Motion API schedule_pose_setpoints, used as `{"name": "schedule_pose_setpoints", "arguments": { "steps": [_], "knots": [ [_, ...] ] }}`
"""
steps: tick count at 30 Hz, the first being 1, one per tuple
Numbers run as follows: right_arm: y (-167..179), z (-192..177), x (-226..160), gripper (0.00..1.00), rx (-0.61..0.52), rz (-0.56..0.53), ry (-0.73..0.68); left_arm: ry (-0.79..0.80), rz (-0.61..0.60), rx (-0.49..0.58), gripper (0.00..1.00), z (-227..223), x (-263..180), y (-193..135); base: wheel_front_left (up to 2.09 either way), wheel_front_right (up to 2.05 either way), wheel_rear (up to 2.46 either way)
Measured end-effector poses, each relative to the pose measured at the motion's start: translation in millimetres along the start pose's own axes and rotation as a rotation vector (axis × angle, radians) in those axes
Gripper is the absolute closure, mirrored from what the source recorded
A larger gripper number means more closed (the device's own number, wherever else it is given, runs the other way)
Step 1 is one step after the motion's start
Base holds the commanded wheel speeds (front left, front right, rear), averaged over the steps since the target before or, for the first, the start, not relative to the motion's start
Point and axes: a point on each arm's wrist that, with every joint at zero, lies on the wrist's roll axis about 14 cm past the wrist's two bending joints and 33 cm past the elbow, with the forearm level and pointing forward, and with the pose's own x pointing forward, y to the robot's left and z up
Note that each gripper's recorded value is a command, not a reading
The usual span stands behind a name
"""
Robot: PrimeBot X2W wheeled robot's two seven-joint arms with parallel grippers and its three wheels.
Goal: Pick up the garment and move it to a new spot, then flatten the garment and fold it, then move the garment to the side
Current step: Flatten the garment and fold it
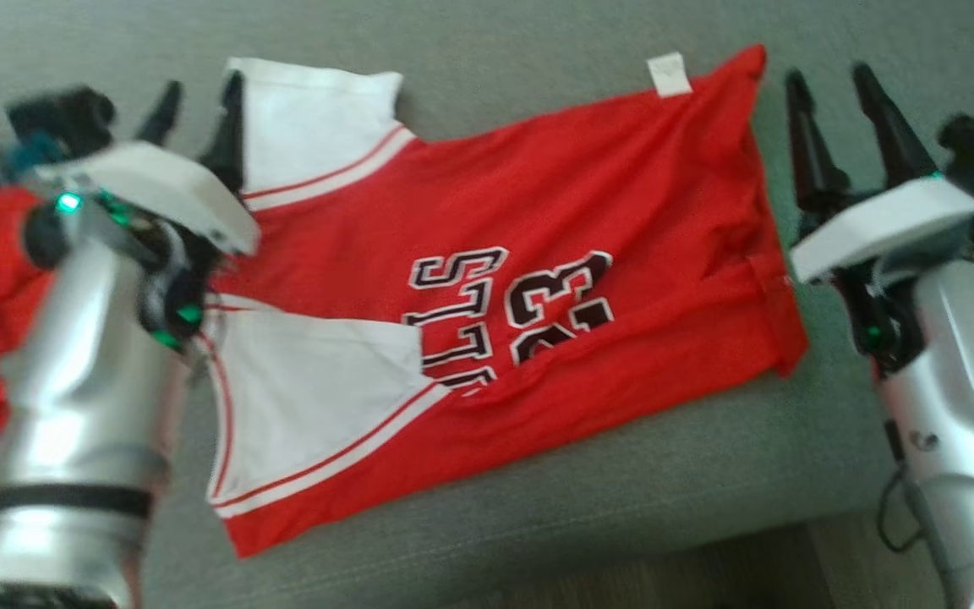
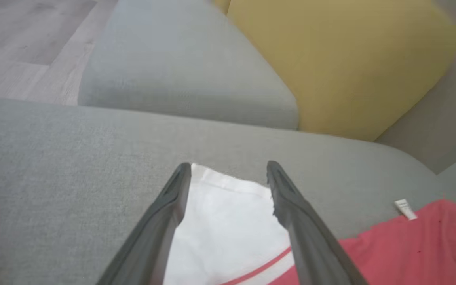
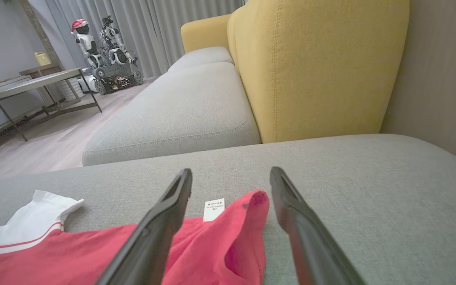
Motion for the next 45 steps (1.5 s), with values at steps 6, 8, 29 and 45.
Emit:
{"name": "schedule_pose_setpoints", "arguments": {
  "steps": [6,8,29,45],
  "knots": [
    [-1.0,-6.2,0.9,0.00,-0.003,-0.008,0.029,0.245,0.059,0.084,0.00,-37.5,33.4,32.2,0.00,0.00,0.00],
    [-5.0,-9.6,0.5,0.00,-0.005,-0.019,0.042,0.293,0.069,0.107,0.00,-42.4,42.8,39.3,0.00,0.00,0.00],
    [-20.5,-23.2,10.6,0.00,-0.007,-0.059,0.074,0.463,0.051,0.159,0.11,-70.7,78.9,51.8,0.00,0.00,0.00],
    [-22.7,-38.9,56.8,0.00,-0.112,0.011,0.308,0.178,-0.036,0.045,1.00,-7.5,66.4,23.3,0.00,0.00,0.00]
  ]
}}
